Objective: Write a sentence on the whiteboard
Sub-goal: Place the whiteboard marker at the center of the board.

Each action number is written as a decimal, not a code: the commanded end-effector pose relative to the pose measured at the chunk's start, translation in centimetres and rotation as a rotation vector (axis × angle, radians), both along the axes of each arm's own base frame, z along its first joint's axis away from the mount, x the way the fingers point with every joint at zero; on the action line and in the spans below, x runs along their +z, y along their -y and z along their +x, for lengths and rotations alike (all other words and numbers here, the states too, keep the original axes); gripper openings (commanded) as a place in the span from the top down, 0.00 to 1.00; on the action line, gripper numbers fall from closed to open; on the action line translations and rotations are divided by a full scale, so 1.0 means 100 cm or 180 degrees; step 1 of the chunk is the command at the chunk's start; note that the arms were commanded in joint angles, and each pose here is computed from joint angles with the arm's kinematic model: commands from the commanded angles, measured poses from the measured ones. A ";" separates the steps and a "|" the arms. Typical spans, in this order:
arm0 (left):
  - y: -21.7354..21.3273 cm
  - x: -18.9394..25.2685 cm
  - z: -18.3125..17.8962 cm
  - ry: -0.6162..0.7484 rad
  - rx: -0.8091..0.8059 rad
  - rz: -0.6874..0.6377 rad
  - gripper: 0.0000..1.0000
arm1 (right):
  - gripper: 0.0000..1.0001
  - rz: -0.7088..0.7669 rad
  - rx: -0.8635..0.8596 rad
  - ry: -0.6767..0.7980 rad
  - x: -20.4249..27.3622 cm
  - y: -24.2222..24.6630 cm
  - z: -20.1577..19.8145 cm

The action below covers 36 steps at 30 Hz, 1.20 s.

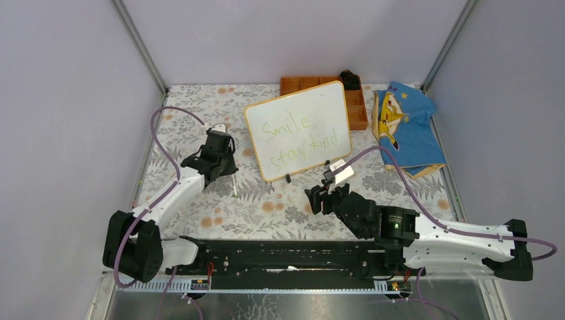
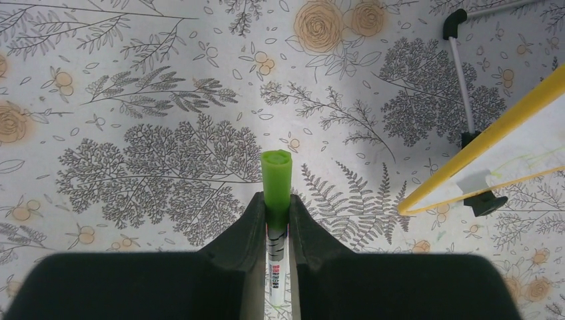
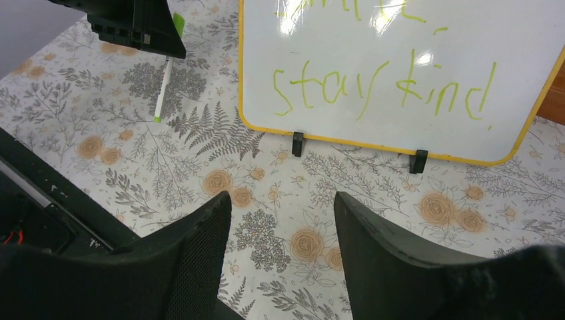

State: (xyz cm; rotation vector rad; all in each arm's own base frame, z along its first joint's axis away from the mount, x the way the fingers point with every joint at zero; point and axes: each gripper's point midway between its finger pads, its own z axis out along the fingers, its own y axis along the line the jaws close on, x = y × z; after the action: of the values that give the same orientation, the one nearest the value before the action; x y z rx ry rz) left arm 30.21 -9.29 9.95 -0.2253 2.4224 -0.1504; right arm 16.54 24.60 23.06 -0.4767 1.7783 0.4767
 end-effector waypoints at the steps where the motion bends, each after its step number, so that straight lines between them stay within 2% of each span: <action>1: 0.009 0.004 0.016 0.0148 -0.0039 -0.0110 1.00 | 0.36 0.0117 -0.0159 0.0072 0.022 -0.010 0.009; 11: 0.011 -0.015 0.017 -0.0098 -0.0088 -0.0046 1.00 | 0.36 -0.0173 -0.0180 0.0287 0.030 -0.028 0.030; 17: 0.011 -0.034 0.013 -0.0326 -0.0118 0.0009 1.00 | 0.36 0.0138 -0.0112 0.0021 0.019 -0.036 0.048; 22: 0.014 -0.045 0.013 -0.0476 -0.0155 0.0024 1.00 | 0.36 0.0006 -0.0076 0.0027 0.006 -0.040 0.051; 36: 0.010 -0.069 0.006 -0.0768 -0.0149 0.0137 0.93 | 0.36 0.0184 -0.0089 -0.0117 -0.006 -0.030 0.042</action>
State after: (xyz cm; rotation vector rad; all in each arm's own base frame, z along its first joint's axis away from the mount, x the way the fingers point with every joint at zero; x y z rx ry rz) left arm 30.18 -10.58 2.84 -0.1951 2.6685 -0.1232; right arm 20.71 27.82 20.53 -0.4745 1.8408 0.4568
